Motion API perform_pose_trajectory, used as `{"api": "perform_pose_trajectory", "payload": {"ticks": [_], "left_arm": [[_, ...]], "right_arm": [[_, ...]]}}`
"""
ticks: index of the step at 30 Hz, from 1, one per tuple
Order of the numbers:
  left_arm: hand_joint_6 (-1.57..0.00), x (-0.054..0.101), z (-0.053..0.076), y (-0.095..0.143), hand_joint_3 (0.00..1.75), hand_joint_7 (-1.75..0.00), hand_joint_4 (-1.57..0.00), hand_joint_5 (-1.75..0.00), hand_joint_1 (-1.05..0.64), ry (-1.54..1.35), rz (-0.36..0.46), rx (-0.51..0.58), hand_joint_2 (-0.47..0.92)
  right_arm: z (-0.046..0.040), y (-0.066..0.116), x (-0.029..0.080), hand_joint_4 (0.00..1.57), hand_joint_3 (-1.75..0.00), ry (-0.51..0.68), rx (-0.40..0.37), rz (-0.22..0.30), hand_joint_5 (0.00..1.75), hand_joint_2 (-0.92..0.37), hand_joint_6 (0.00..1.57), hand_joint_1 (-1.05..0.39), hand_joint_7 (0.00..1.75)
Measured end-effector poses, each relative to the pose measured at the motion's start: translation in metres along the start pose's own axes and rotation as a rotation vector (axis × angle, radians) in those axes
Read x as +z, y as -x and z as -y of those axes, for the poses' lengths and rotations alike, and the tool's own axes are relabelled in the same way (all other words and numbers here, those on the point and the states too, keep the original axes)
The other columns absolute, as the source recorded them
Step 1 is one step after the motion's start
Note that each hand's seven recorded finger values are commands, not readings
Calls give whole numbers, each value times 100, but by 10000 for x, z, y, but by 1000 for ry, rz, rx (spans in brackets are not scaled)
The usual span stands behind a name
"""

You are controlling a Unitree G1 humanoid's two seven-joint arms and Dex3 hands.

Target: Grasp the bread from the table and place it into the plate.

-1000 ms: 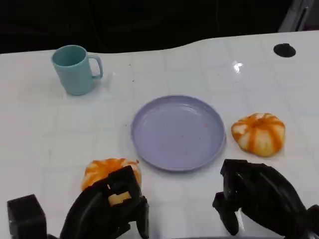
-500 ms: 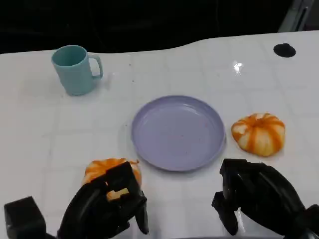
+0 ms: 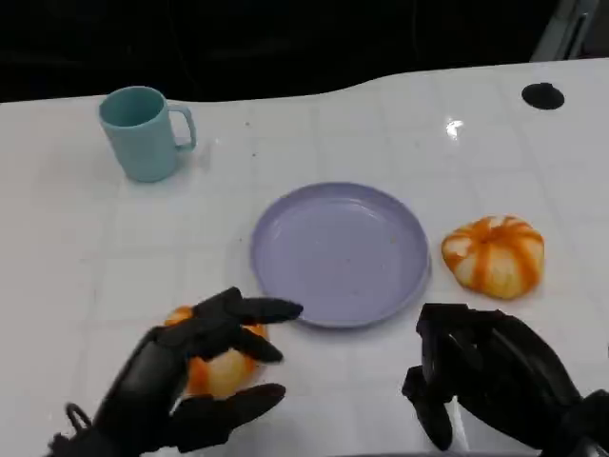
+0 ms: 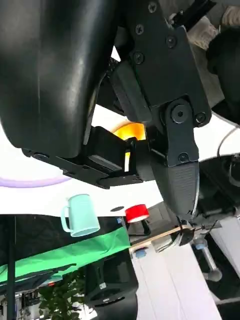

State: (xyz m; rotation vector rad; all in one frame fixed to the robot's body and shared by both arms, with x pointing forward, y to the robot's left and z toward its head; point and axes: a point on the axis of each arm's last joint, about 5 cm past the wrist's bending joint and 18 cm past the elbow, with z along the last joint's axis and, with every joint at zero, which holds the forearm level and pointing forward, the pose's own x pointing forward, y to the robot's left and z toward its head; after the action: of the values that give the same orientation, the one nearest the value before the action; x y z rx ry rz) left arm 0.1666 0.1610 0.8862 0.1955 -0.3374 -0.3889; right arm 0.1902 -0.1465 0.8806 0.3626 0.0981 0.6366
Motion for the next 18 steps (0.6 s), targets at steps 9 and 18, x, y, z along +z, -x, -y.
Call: {"api": "perform_pose_trajectory", "payload": {"ticks": [9, 18], "left_arm": [[-34, 340, -318, -53, 15, -4, -20, -66, -74, -595, 6, -117, 92], [-31, 521, -326, -204, 9, -1, -24, -52, -76, -960, -80, -183, 92]], "right_arm": [[-9, -6, -2, 128, -36, 4, 5, -1, 162, -92, 112, -94, 153], [3, 2, 1, 128, -36, 7, 1, -3, 161, -92, 112, -94, 152]]}}
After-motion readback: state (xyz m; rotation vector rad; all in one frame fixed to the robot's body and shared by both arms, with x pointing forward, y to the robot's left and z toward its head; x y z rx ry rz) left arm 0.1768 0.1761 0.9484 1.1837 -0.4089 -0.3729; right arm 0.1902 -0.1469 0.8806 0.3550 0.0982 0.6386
